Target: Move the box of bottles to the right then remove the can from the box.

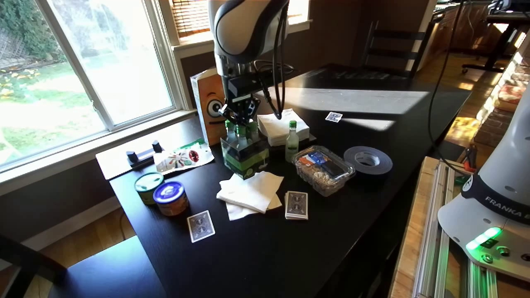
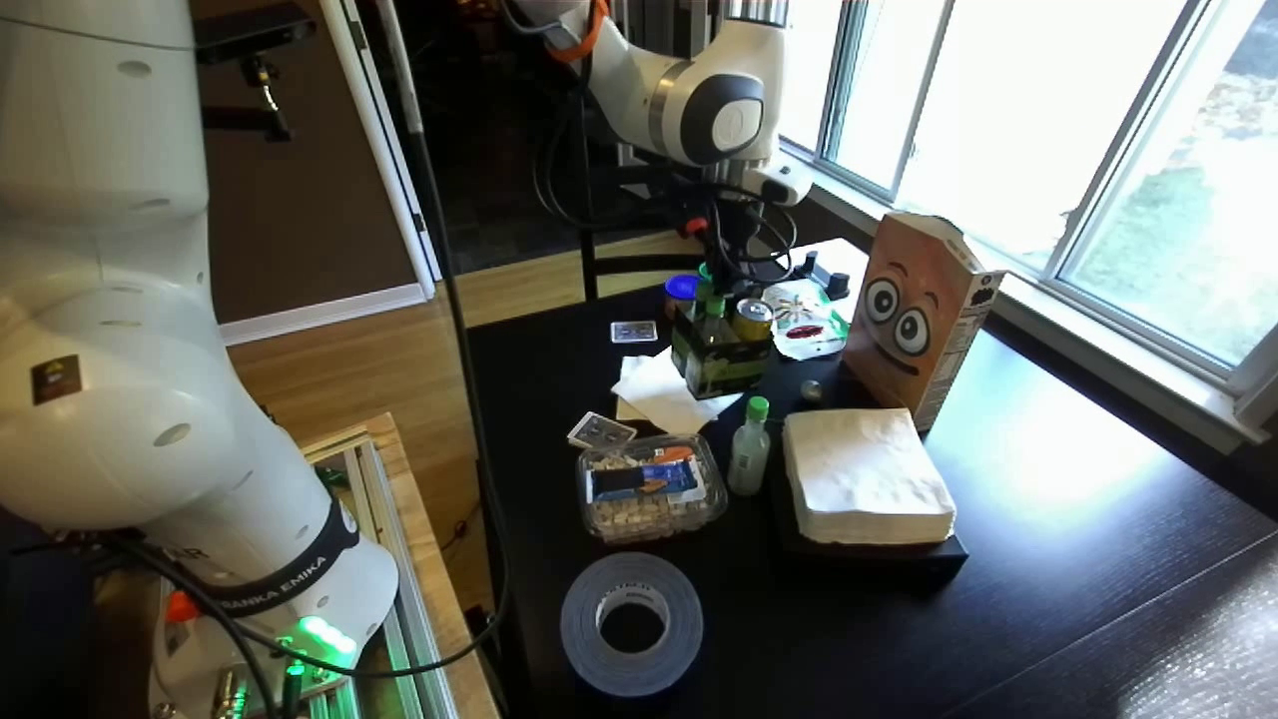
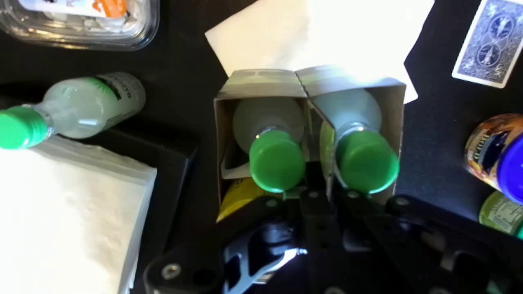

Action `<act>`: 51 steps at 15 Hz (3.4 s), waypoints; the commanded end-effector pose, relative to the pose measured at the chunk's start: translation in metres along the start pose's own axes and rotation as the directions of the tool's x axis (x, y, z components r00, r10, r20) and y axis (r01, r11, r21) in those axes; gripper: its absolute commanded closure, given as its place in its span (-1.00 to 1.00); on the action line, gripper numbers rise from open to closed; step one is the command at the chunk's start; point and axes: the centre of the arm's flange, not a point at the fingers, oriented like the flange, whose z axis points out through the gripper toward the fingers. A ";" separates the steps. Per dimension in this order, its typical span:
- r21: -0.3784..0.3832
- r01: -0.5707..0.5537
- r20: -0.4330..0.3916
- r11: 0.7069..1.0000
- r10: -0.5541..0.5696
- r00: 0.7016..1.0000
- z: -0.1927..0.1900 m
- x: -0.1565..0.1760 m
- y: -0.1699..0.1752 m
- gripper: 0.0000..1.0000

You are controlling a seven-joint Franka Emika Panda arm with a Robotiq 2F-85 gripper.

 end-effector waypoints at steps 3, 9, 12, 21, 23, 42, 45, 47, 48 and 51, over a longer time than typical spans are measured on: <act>0.120 -0.259 0.063 0.958 0.253 0.965 0.001 0.031 -0.006 0.99; 0.121 -0.515 0.036 0.849 0.515 0.857 0.002 0.048 0.024 0.99; 0.092 -0.628 0.015 0.773 0.629 0.777 0.005 0.058 0.036 0.99; 0.023 -0.754 -0.028 0.656 0.754 0.656 0.011 0.088 0.038 0.99; -0.047 -0.781 -0.089 0.623 0.776 0.624 0.004 0.089 0.030 0.99; -0.073 -0.768 -0.039 0.637 0.767 0.640 0.032 0.076 -0.003 0.99; -0.040 -0.782 -0.027 0.622 0.781 0.623 0.033 0.079 0.001 0.45; -0.021 -0.787 -0.042 0.617 0.786 0.617 0.023 0.077 0.006 0.33; -0.008 -0.788 -0.052 0.615 0.787 0.615 0.013 0.074 0.009 0.17; 0.008 -0.783 -0.107 0.622 0.779 0.618 -0.028 0.058 0.007 -0.24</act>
